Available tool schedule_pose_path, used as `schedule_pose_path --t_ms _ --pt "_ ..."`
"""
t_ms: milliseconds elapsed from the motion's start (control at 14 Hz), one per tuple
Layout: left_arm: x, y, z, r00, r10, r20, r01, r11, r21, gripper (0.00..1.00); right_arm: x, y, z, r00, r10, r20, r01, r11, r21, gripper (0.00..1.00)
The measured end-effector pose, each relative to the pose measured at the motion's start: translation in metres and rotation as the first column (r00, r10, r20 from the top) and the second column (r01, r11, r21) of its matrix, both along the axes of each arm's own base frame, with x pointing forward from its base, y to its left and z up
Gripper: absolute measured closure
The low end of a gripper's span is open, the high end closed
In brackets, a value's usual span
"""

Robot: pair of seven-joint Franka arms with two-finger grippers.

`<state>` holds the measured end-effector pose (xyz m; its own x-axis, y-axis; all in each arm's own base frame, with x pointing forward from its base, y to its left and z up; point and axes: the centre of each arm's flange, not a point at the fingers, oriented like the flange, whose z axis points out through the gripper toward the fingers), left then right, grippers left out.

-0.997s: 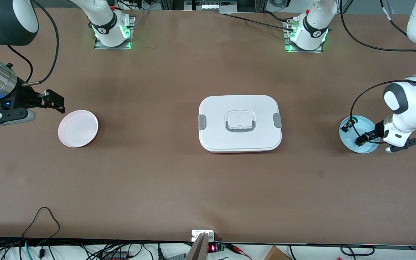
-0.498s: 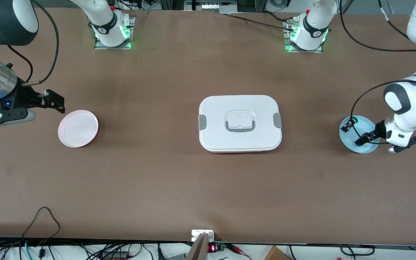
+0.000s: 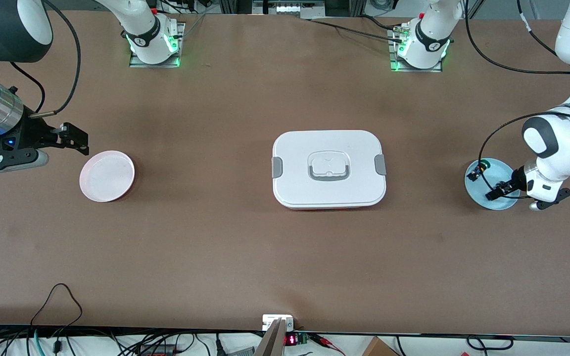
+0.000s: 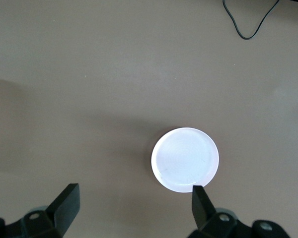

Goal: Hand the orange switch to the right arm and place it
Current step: 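Lift the orange switch with the left gripper and carry it over the box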

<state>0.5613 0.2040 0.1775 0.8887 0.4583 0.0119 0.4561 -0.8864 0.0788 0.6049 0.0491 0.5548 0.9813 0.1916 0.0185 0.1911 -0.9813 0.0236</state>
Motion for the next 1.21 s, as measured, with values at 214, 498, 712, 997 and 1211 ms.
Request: schedule_pose_path --t_ms 214,498,712,997,1211 --pt "0.000 -0.001 0.000 1.000 -0.001 -0.002 0.001 1.000 -0.002 0.28 0.000 0.000 0.000 1.000 0.000 0.000 0.000 1.000 0.000 0.00" --pt "0.007 -0.007 0.009 0.995 -0.024 -0.097 0.019 0.998 -0.056 0.28 0.000 0.000 0.000 1.000 0.000 0.000 0.000 1.000 0.000 0.00" --pt "0.031 -0.020 0.050 0.980 -0.079 -0.185 0.057 0.991 -0.121 0.28 0.000 0.000 0.000 1.000 0.000 0.000 0.000 1.000 0.000 0.00" --pt "0.054 -0.046 0.099 0.954 -0.160 -0.254 0.113 0.975 -0.189 0.28 0.000 0.000 0.000 1.000 0.000 0.000 0.000 1.000 0.000 0.00" --pt "0.059 -0.079 0.127 0.909 -0.248 -0.335 0.162 0.951 -0.265 0.28 0.000 0.000 0.000 1.000 0.000 0.000 0.000 1.000 0.000 0.00"
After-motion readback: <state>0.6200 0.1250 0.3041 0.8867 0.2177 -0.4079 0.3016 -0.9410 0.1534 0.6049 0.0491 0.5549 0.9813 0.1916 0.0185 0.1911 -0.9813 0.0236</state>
